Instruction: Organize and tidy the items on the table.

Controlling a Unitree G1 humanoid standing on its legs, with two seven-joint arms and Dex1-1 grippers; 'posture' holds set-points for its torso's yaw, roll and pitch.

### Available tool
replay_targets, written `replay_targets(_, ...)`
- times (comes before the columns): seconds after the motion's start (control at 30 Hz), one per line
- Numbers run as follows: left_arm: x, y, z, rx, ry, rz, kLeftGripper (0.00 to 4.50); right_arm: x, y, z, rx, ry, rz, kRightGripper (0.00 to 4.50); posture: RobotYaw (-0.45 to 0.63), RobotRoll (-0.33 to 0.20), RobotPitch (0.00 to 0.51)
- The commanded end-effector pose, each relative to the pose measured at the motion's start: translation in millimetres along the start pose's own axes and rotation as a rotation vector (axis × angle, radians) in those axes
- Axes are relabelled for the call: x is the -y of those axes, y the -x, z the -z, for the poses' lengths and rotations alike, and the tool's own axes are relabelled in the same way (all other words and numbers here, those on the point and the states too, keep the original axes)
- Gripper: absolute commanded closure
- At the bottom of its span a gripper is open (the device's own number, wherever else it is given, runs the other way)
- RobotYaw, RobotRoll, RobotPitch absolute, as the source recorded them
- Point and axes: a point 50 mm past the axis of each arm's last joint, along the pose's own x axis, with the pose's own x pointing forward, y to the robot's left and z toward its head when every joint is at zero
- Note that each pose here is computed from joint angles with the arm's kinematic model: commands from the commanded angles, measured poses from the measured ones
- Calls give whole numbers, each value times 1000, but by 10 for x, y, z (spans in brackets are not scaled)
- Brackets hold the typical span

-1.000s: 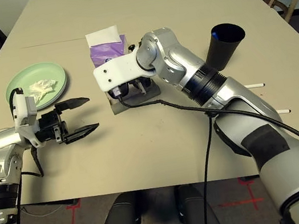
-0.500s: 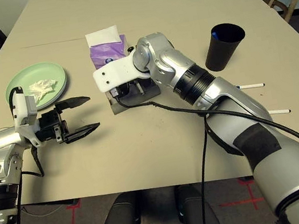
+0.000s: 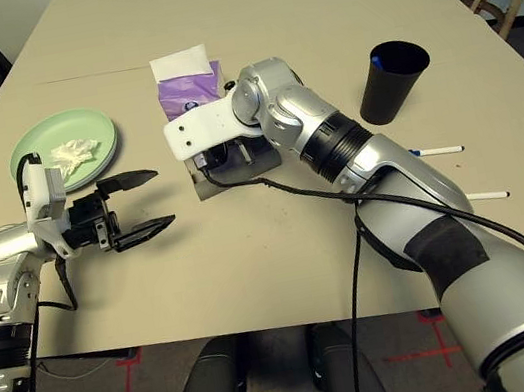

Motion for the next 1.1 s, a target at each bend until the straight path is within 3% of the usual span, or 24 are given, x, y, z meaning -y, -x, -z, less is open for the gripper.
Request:
replay_targets(0.03, 33, 19, -4, -1, 1, 4, 0, -65, -70, -1, -13, 8, -18, 4195, 332, 0, 157)
replay_targets(0.67, 50, 32, -6, -2, 6, 9, 0, -166, -164, -101, -1, 32, -58, 4195, 335, 0, 158)
replay_targets(1.1, 33, 3, -1, 3, 2, 11, 0, -65, -61, -94, -10, 26, -78, 4195, 327, 0, 156)
